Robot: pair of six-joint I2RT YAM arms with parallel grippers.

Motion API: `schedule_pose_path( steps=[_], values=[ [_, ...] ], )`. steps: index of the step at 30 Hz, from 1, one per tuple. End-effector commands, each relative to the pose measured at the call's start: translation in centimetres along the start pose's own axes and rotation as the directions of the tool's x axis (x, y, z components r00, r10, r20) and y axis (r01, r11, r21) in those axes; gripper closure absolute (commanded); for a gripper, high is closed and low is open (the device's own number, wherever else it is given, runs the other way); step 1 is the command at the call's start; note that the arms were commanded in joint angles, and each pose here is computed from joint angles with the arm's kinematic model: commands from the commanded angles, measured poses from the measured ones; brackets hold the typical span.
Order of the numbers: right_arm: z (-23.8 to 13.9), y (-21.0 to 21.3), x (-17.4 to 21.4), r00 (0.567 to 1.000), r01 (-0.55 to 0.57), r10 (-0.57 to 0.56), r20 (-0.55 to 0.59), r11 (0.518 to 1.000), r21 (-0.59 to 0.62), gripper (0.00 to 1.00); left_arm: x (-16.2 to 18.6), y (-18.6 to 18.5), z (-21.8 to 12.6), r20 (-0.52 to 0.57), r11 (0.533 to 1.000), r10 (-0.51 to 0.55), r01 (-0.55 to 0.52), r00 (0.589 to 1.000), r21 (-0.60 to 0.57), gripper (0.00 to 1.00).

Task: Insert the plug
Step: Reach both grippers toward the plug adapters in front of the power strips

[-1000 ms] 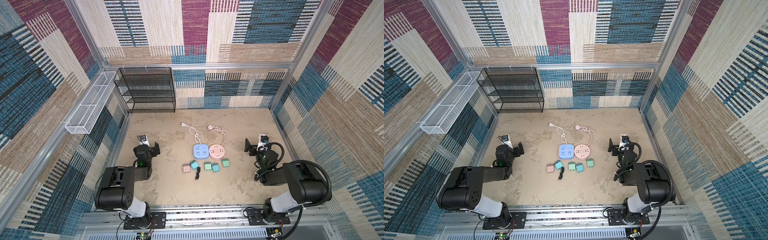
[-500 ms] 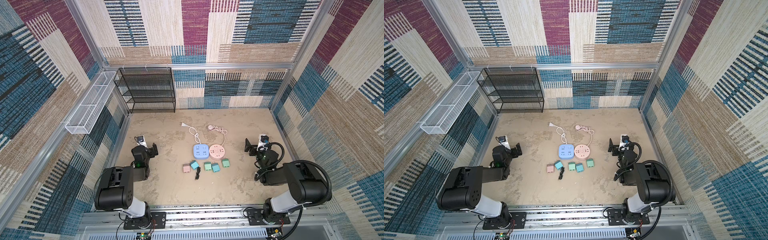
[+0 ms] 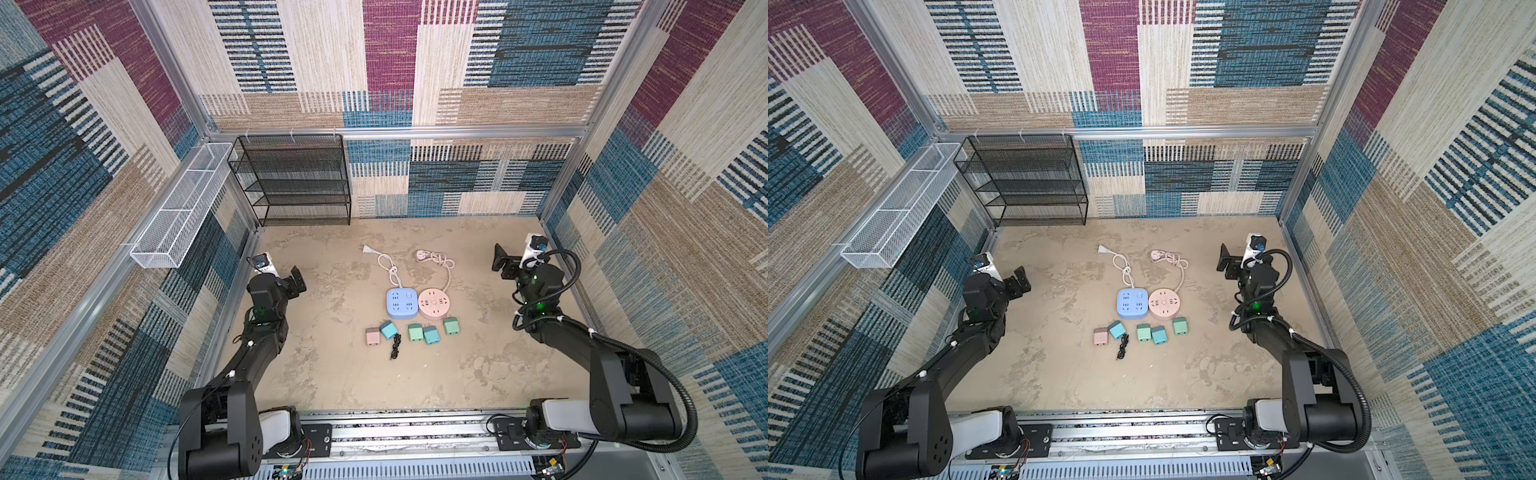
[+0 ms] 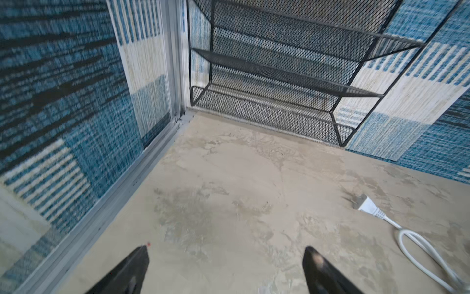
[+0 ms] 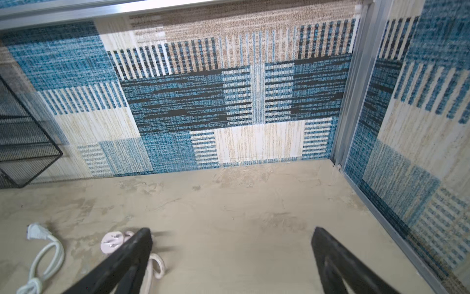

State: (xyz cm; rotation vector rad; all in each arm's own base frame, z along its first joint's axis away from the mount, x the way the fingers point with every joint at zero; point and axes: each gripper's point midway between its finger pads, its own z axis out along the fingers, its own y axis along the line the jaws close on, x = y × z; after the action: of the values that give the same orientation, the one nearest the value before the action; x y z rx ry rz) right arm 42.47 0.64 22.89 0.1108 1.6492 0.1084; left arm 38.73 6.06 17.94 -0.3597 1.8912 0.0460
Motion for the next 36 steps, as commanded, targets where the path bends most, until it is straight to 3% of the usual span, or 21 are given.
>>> schedule_pose_path(
  steps=[1, 5, 12, 20, 23, 28, 36],
  values=[
    [-1.1, 0.6, 3.8, 0.973, -0.079, 0.094, -0.211, 0.994, 0.081, 0.00, 0.8, 1.0, -0.9, -0.106, 0.983, -0.172, 0.163, 0.979, -0.085, 0.01],
    [-2.3, 4.1, 4.9, 0.925, -0.104, 0.117, -0.363, 0.993, 0.055, 0.01, 1.0, -2.9, -1.4, -0.249, 0.950, -0.289, 0.309, 0.924, 0.044, 0.00],
    [-7.5, 8.5, 7.1, 0.830, -0.109, 0.116, -0.546, 0.993, 0.046, 0.04, 3.9, -14.3, -4.4, -0.471, 0.945, -0.001, 0.155, 0.882, 0.288, 0.01],
    [-11.4, 11.6, 11.1, 0.694, -0.171, 0.095, -0.714, 0.985, -0.036, 0.17, 10.0, -19.0, -9.6, -0.631, 0.912, 0.241, 0.051, 0.737, 0.408, 0.01],
    [-12.2, 12.3, 13.2, 0.650, -0.176, 0.076, -0.756, 0.983, -0.052, 0.26, 11.4, -20.7, -11.4, -0.651, 0.881, 0.287, 0.073, 0.702, 0.468, 0.00],
    [-12.6, 12.2, 16.3, 0.598, -0.145, 0.049, -0.800, 0.988, -0.047, 0.35, 12.1, -22.8, -13.1, -0.667, 0.847, 0.276, 0.153, 0.693, 0.509, 0.01],
    [-12.8, 12.9, 18.7, 0.553, -0.128, 0.007, -0.833, 0.989, -0.077, 0.35, 12.2, -25.0, -13.9, -0.687, 0.811, 0.253, 0.238, 0.681, 0.535, 0.04]
  ],
)
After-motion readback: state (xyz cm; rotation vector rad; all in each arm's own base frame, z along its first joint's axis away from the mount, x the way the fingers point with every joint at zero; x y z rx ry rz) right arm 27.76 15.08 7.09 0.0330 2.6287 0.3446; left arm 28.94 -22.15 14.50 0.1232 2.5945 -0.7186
